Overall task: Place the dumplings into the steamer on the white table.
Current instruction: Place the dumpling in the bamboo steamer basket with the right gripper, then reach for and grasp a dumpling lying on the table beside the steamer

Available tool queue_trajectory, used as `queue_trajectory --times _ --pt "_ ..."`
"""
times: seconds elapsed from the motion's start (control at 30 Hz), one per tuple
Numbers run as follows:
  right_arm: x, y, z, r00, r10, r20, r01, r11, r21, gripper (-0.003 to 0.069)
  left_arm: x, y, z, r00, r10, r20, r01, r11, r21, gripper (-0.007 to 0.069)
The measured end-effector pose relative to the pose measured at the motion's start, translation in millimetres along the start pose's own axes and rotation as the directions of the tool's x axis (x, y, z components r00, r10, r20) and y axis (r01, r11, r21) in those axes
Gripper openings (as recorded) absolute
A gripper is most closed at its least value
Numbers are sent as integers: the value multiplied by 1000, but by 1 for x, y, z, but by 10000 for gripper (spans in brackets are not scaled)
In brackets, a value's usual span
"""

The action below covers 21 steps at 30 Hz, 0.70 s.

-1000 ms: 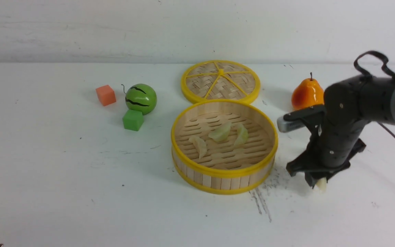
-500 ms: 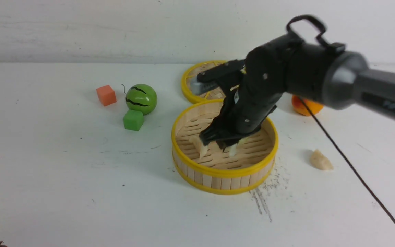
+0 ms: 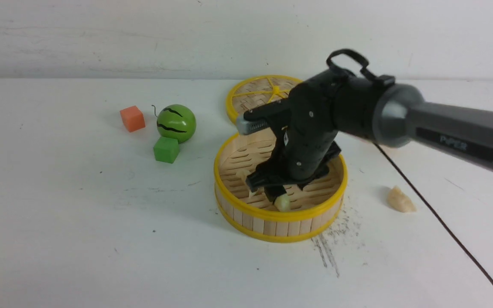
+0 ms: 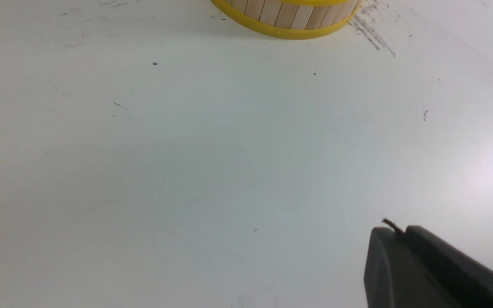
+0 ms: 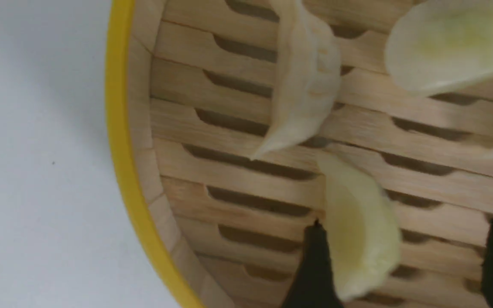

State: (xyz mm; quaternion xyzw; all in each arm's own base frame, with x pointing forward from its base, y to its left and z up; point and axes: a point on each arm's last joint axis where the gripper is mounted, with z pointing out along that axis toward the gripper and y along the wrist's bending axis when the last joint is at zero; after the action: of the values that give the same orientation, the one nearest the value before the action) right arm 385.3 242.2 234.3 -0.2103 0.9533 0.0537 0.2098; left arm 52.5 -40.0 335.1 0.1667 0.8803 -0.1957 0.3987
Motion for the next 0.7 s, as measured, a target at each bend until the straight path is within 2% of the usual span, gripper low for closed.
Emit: queue_trajectory --times 0.07,0.17,0.27,0.43,0.7 --pt "-3 -6 -31 999 -21 35 20 999 35 568 1 0 0 1000 0 -10 0 1000 -2 22" --pt "-5 -23 -65 998 -14 65 9 997 79 589 2 0 0 1000 0 -22 0 1000 -4 24" --pt "-1 -71 -92 997 60 53 -67 988 142 572 2 0 0 1000 0 -23 0 1000 -4 27" --pt "16 -130 -74 988 149 -26 -143 977 159 519 2 0 0 1000 0 -22 -1 1000 -5 28" --pt "49 -175 -6 967 210 -147 -194 974 116 493 1 1 0 1000 6 -15 -6 1000 -13 34"
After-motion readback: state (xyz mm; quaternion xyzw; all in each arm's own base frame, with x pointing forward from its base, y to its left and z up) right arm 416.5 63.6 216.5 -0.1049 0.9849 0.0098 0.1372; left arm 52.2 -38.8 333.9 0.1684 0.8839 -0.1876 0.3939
